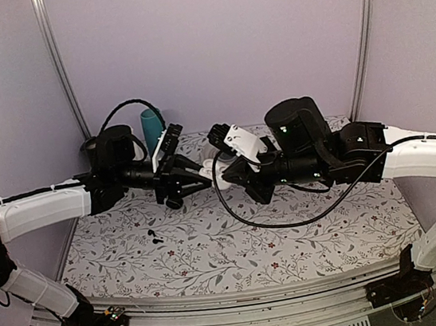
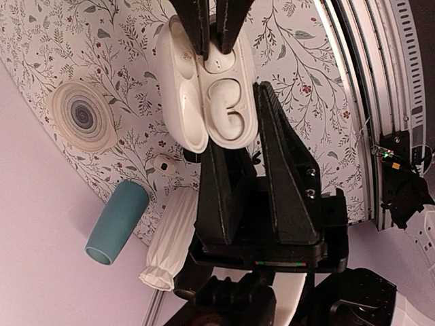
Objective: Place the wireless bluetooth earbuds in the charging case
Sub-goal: Insert the right earbud into the right side groove of the charging case.
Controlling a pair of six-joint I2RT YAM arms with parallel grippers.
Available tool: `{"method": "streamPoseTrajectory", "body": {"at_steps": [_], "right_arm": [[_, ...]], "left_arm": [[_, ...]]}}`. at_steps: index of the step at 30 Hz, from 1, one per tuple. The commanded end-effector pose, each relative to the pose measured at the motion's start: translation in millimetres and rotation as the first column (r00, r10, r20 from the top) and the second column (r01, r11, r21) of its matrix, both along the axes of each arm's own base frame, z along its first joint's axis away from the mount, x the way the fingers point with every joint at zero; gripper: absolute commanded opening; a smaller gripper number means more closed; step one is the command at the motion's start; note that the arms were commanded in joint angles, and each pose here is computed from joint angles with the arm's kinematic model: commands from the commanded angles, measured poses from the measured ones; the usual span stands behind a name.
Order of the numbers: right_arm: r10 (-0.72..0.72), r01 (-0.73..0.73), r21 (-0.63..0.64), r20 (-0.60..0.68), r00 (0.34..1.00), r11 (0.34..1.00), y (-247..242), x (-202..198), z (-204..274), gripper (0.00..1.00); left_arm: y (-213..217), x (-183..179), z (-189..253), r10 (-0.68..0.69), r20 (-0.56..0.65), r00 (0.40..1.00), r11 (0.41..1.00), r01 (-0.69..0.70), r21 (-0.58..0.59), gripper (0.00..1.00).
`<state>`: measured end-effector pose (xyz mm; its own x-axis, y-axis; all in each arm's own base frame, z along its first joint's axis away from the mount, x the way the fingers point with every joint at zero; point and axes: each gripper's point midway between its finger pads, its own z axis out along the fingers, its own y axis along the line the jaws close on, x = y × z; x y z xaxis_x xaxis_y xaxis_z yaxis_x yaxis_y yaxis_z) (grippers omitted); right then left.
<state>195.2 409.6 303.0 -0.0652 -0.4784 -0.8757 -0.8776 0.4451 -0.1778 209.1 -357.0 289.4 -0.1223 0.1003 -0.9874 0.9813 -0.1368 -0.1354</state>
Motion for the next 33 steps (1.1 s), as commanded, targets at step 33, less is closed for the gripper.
{"method": "streamPoseTrajectory", "body": {"at_steps": [33], "right_arm": [[0.005,-0.003,0.079,-0.024,1.0,0.997,-8.1,-12.8,28.9,0.18]], "left_arm": [[-1.3,3.1,13.6,0.062,0.071,0.996,0.997,-0.059,-0.045,0.0]]}}
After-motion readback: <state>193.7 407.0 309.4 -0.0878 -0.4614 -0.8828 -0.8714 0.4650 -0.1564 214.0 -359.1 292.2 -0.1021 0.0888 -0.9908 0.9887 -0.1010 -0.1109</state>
